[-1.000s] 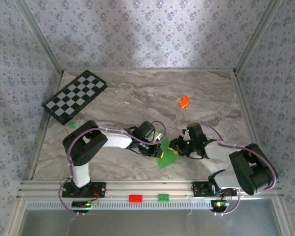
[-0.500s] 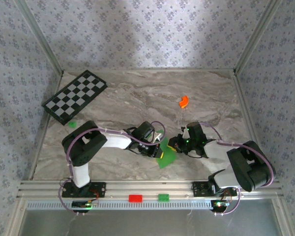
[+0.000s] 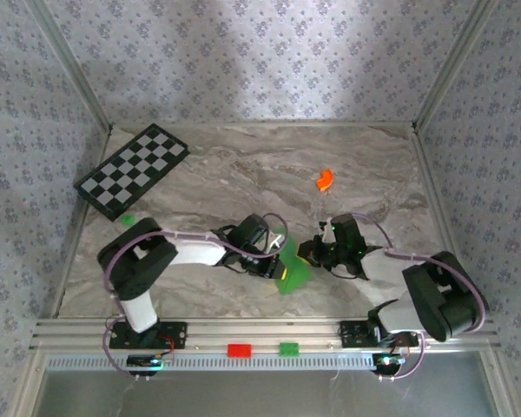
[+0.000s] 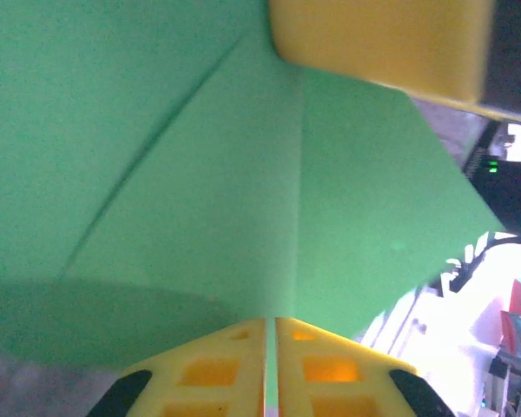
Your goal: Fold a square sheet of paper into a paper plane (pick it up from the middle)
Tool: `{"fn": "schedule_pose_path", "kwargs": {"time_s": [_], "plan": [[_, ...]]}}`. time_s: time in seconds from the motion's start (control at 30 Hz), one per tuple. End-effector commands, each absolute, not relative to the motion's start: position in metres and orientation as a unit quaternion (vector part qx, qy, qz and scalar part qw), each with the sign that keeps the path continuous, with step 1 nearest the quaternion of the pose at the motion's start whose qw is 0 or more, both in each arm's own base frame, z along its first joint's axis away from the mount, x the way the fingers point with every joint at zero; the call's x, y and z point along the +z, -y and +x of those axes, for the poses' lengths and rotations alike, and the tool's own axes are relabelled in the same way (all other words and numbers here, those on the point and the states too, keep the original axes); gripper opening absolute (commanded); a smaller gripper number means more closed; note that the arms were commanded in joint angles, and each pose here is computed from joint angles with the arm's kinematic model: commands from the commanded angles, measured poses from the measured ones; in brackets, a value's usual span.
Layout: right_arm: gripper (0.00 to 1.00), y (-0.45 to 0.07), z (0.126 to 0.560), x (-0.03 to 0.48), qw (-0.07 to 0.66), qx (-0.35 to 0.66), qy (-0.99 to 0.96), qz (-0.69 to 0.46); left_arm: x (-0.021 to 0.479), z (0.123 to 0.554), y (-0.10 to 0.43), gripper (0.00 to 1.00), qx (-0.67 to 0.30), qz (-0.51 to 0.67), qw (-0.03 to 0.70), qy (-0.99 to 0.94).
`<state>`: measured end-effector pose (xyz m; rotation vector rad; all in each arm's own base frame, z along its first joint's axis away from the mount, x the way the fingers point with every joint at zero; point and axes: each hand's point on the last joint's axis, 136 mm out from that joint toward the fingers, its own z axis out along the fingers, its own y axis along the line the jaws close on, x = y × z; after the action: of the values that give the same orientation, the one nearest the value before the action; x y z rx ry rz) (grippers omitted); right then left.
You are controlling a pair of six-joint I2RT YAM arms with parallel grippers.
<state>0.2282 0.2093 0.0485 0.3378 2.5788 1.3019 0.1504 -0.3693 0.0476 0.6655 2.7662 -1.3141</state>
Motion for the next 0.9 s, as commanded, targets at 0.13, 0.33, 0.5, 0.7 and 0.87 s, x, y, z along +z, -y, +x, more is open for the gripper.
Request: {"fn": "schedule_pose_path", "kwargs": {"time_s": [0.13, 0.33, 0.5, 0.7, 0.87], "plan": [[0.06, -0.196, 0.229, 0.087, 0.194, 0.393, -0.897, 0.062, 0.107, 0.166, 0.354, 0.17, -0.428, 0.212, 0.091, -0.874], [0.05, -0.178, 0.227, 0.123, 0.272, 0.279, -0.921, 0.019, 0.12, 0.177, 0.313, 0.2, -0.388, 0.173, 0.128, -0.896], [0.05, -0.177, 0.225, 0.131, 0.291, 0.232, -0.928, 0.022, 0.135, 0.172, 0.275, 0.22, -0.364, 0.145, 0.168, -0.905], [0.05, -0.2, 0.222, 0.147, 0.304, 0.171, -0.937, -0.01, 0.149, 0.161, 0.225, 0.33, -0.365, 0.088, 0.206, -0.904], [0.05, -0.22, 0.214, 0.156, 0.31, 0.095, -0.945, -0.045, 0.149, 0.147, 0.179, 0.39, -0.34, 0.04, 0.209, -0.916]]}}
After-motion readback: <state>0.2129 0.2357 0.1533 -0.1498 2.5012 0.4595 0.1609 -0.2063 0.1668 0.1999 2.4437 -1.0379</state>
